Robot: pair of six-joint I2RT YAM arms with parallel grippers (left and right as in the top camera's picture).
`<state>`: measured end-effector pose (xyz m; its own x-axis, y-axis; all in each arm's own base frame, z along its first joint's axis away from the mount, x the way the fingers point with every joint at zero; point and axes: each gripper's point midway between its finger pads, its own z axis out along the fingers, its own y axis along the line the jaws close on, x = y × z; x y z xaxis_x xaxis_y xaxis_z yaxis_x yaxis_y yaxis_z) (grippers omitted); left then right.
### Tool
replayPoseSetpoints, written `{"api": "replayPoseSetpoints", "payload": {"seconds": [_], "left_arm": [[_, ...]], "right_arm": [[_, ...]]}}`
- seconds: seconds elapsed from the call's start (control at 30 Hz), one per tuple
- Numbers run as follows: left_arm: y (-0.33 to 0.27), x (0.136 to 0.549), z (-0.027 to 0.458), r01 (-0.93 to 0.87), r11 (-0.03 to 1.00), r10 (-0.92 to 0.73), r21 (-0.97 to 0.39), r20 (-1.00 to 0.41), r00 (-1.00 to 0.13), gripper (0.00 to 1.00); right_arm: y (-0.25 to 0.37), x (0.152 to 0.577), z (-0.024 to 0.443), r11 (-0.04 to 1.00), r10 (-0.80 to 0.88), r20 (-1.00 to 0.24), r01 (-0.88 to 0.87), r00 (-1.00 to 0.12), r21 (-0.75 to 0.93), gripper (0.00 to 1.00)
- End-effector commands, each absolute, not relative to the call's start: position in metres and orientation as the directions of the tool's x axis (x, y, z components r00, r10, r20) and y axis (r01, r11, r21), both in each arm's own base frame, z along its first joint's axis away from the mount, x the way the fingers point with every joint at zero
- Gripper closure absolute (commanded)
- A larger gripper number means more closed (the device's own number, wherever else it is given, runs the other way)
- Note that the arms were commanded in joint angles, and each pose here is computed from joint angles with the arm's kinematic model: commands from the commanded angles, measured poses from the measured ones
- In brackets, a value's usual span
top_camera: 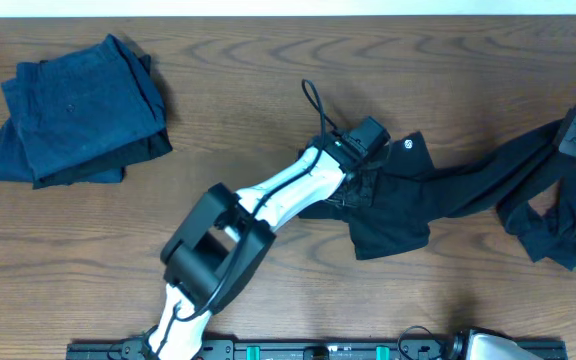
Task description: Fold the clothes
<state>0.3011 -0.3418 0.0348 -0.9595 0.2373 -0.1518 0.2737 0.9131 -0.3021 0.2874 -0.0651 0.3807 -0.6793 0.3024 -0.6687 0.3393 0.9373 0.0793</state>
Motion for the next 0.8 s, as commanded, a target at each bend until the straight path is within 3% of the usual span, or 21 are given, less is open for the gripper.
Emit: {"api": "replayPoseSetpoints", "payload": {"seconds": [0.0,0.23,0.43,0.77], "left_arm": [[-0.330,0.317,0.099,0.304,0.895,0.212,-0.325,-0.288,-0.934,0.94],[-0.288,0.333,0.202,0.341,0.866,0.136,-0.366,-0.485,-0.864,0.94],[-0.214,0.338,0.295,0.342,0.870,0.021,-0.354,-0.668,-0.744,0.94],[-0.099,0.278,0.424,0.261,0.897,-0.222,-0.358,-0.872,-0.436,0.94]], "right_arm": [[-0.069,0.285,0.383,0.937,0.293,-0.677,0.343,-0.675,0.064,0.98],[-0.069,0.285,0.383,0.937,0.293,-0.677,0.343,-0.675,0.063,0.99],[-0.069,0.283,0.384,0.937,0.293,-0.676,0.343,-0.676,0.064,0.99],[-0.067,0.255,0.422,0.928,0.289,-0.784,0.362,-0.549,0.089,0.99]]}}
